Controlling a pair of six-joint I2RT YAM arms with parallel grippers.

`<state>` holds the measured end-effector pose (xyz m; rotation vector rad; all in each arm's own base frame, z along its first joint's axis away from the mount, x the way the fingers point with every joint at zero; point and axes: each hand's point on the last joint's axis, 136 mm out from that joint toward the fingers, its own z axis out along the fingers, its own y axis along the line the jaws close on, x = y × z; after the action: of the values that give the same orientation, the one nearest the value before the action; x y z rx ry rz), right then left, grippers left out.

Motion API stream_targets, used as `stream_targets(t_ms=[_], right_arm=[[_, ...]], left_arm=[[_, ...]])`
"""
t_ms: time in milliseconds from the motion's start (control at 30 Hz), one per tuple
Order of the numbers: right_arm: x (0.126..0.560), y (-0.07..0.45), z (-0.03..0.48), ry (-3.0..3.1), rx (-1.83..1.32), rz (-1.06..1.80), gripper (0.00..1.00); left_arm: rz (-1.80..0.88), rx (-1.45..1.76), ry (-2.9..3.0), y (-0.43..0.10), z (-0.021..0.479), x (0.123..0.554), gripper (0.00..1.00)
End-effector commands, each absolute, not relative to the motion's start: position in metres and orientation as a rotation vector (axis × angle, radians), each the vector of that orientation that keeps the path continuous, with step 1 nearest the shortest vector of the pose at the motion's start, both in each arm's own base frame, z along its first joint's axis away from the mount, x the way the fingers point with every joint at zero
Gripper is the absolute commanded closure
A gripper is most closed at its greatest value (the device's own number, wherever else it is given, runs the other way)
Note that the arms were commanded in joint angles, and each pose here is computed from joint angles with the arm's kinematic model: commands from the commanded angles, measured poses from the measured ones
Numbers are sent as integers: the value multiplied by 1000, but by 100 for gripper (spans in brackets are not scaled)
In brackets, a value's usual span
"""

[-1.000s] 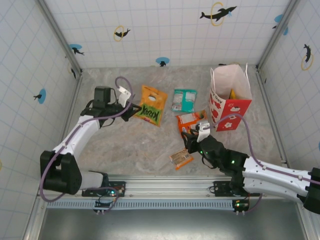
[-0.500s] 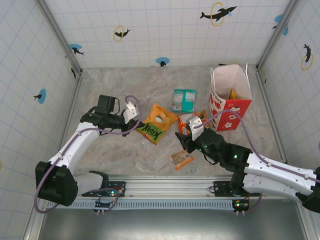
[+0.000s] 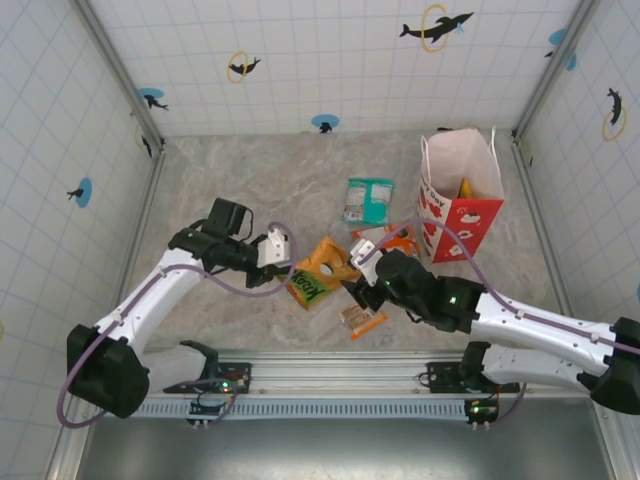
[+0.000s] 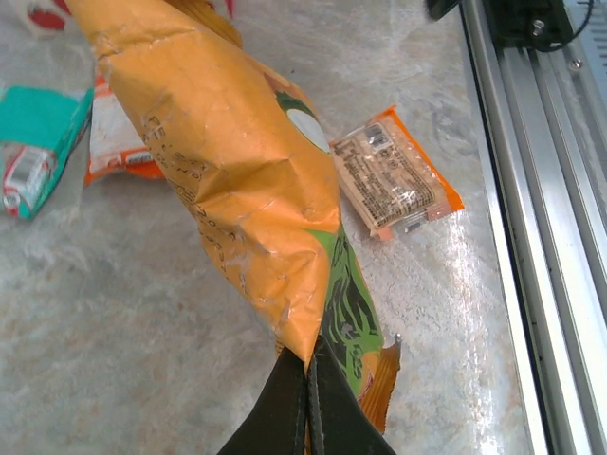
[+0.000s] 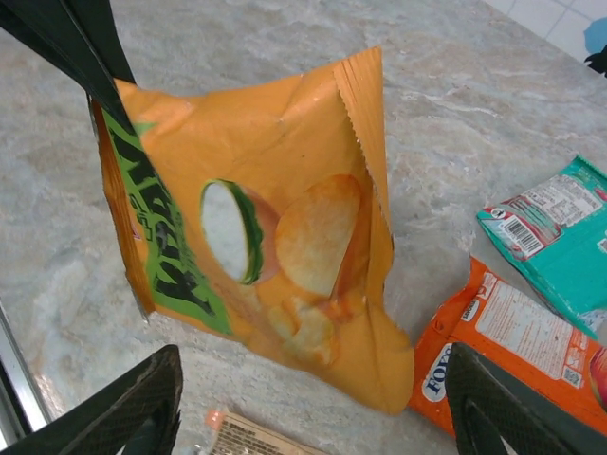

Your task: Place the snacks into the paper bag

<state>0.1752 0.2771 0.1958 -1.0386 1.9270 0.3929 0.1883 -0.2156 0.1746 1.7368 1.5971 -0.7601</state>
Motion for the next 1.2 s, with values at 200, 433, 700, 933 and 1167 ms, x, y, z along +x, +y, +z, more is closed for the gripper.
stream_targets(t_ms=[200, 433, 700, 933, 1167], right_arm=[[178, 293, 216, 1835, -1057, 597, 23], [164, 302, 211, 1835, -1107, 837, 24], [154, 300, 184, 1932, -1143, 893, 31], [160, 293, 174, 1961, -1118, 860, 50], [168, 284, 185, 1887, -1048, 841, 77]], left_arm=[[-751, 1921, 1274, -227, 183, 154, 100], [-716, 1931, 1231, -231, 184, 154, 100], [-690, 1896, 1219, -236, 194, 162, 100], [-706, 1857, 1268, -239, 202, 168, 100], [-685, 1822, 1331, -240, 203, 176, 100]])
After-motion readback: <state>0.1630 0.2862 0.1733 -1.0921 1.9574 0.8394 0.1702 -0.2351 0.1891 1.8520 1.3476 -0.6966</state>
